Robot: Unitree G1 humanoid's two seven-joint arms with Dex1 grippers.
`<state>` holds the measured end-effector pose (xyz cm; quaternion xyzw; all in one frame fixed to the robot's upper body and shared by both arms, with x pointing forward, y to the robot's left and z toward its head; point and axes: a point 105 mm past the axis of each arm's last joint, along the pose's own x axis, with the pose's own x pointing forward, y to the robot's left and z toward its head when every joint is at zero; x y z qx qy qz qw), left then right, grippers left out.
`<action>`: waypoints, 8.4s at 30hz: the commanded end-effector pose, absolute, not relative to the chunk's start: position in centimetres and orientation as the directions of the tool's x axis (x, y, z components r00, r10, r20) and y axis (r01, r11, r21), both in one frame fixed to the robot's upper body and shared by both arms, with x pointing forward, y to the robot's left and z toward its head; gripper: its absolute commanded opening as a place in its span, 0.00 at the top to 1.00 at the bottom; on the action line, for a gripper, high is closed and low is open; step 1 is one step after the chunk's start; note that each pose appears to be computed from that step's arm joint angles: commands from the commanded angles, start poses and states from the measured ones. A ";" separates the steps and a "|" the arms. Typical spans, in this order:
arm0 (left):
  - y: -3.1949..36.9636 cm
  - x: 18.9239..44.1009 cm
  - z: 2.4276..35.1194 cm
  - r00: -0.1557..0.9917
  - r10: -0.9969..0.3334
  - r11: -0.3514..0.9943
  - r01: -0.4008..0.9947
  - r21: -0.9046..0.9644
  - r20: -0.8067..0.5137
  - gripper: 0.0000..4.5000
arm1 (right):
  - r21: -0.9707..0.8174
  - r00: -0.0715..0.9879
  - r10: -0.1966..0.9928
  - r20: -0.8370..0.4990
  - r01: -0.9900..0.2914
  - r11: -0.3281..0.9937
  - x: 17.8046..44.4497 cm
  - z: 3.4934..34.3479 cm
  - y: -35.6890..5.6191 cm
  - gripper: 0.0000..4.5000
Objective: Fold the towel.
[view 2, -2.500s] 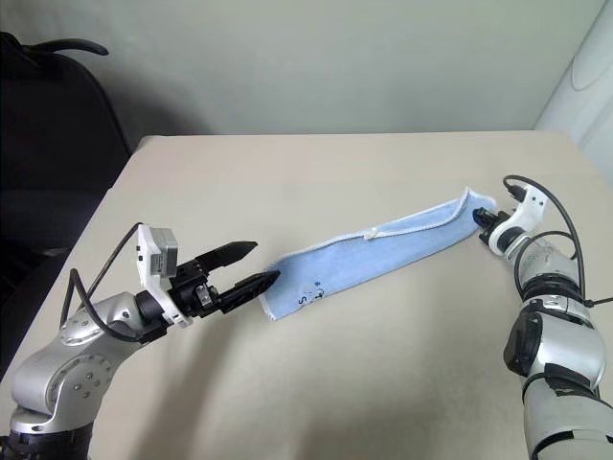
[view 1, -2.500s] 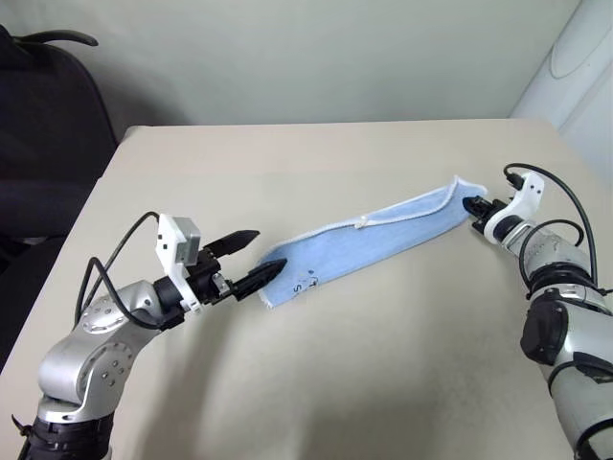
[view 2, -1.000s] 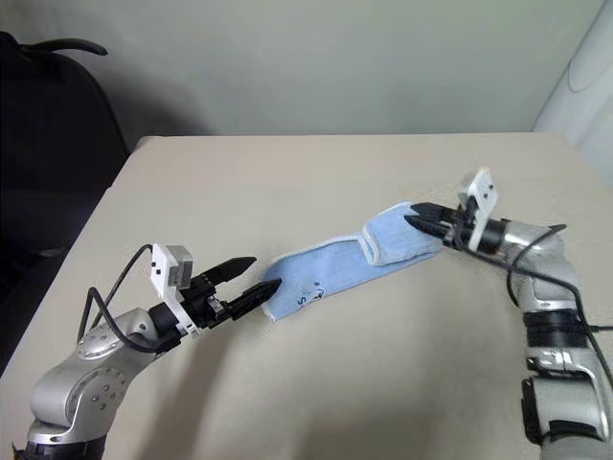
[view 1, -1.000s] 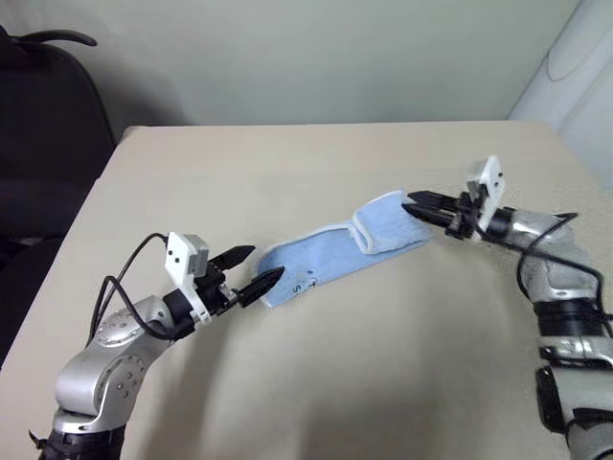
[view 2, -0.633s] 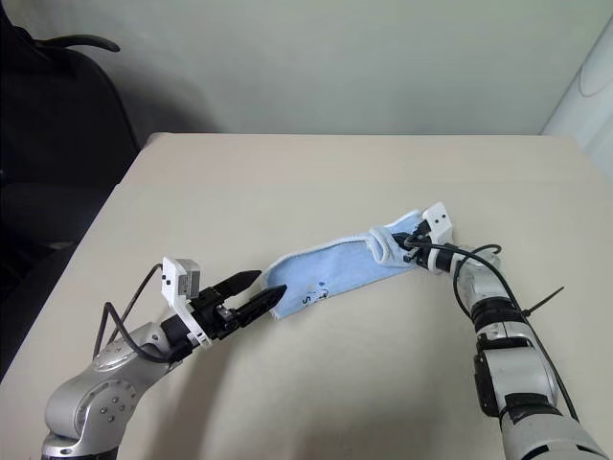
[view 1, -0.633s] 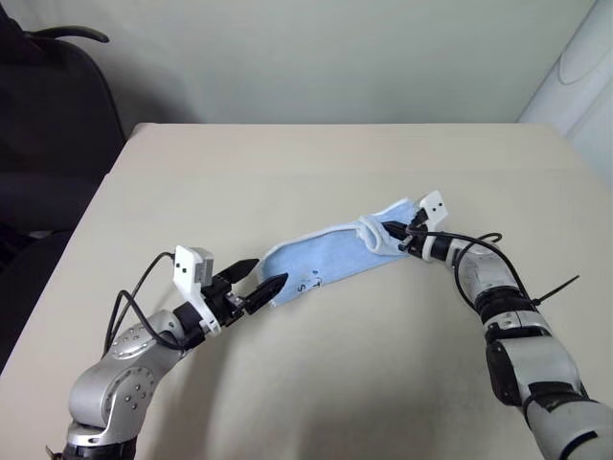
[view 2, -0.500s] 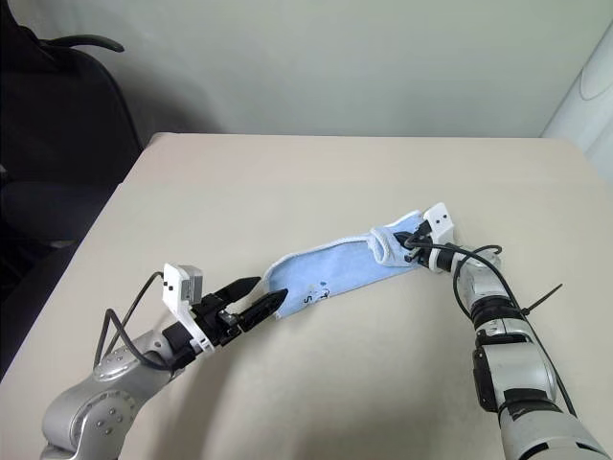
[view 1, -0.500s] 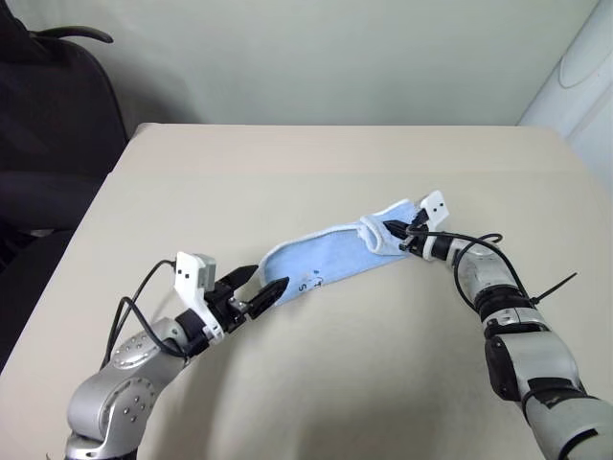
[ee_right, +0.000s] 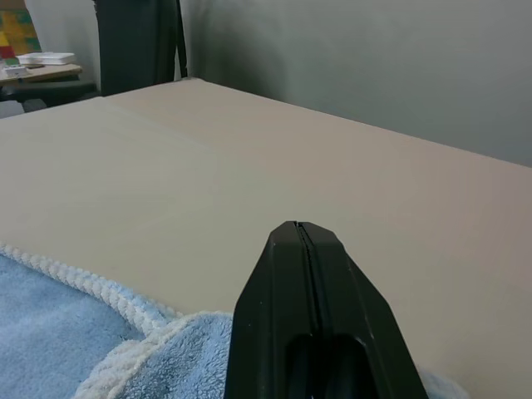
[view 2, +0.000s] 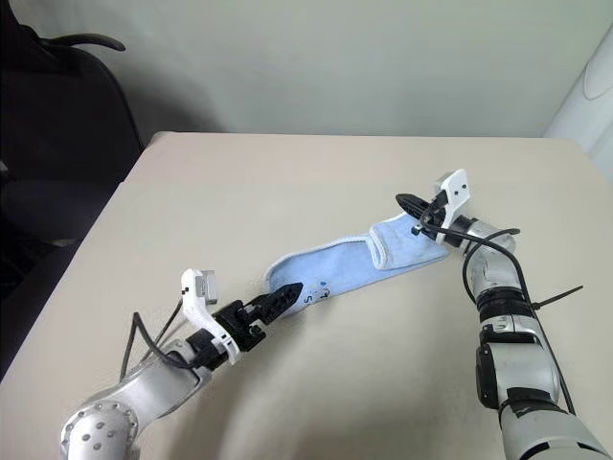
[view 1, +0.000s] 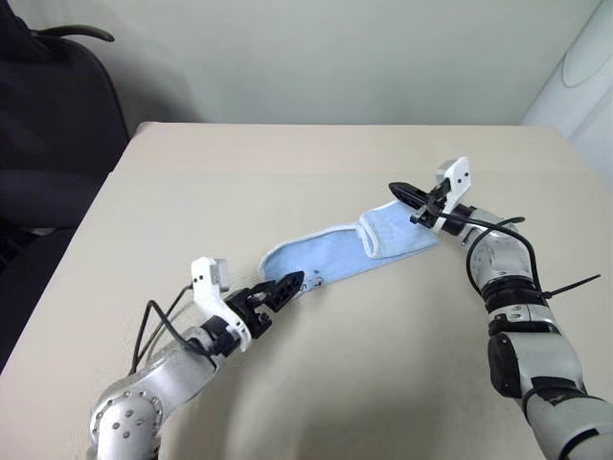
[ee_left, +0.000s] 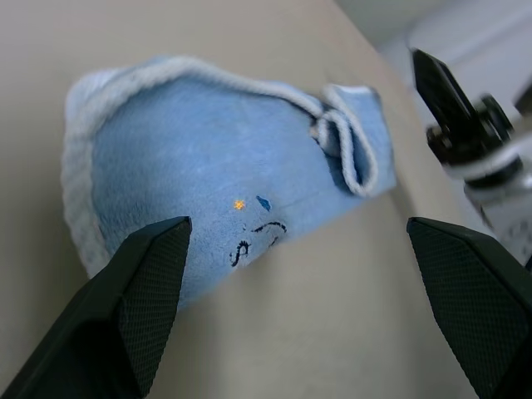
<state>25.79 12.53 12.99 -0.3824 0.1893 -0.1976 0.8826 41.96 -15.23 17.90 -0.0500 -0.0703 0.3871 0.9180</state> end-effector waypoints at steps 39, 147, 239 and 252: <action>14.3 30.0 10.9 0.852 -0.184 0.449 -0.370 -0.813 -0.490 0.99 | -0.135 0.709 0.691 0.141 -0.678 0.723 42.3 18.3 -14.9 1.00; 12.2 26.8 12.6 0.687 -0.073 0.390 -0.647 -0.655 -0.723 0.00 | -0.170 0.717 0.697 0.012 -0.686 0.708 42.6 17.1 -16.0 1.00; -0.9 36.5 26.0 0.581 -0.814 0.559 0.785 -0.268 0.003 0.01 | -0.141 0.900 0.381 0.210 -0.358 0.923 41.5 19.6 -22.9 1.00; 4.0 37.4 21.4 0.661 -0.750 0.661 0.750 -0.037 -0.004 0.76 | -0.109 0.727 0.677 0.117 -0.668 0.736 40.4 20.6 -14.9 1.00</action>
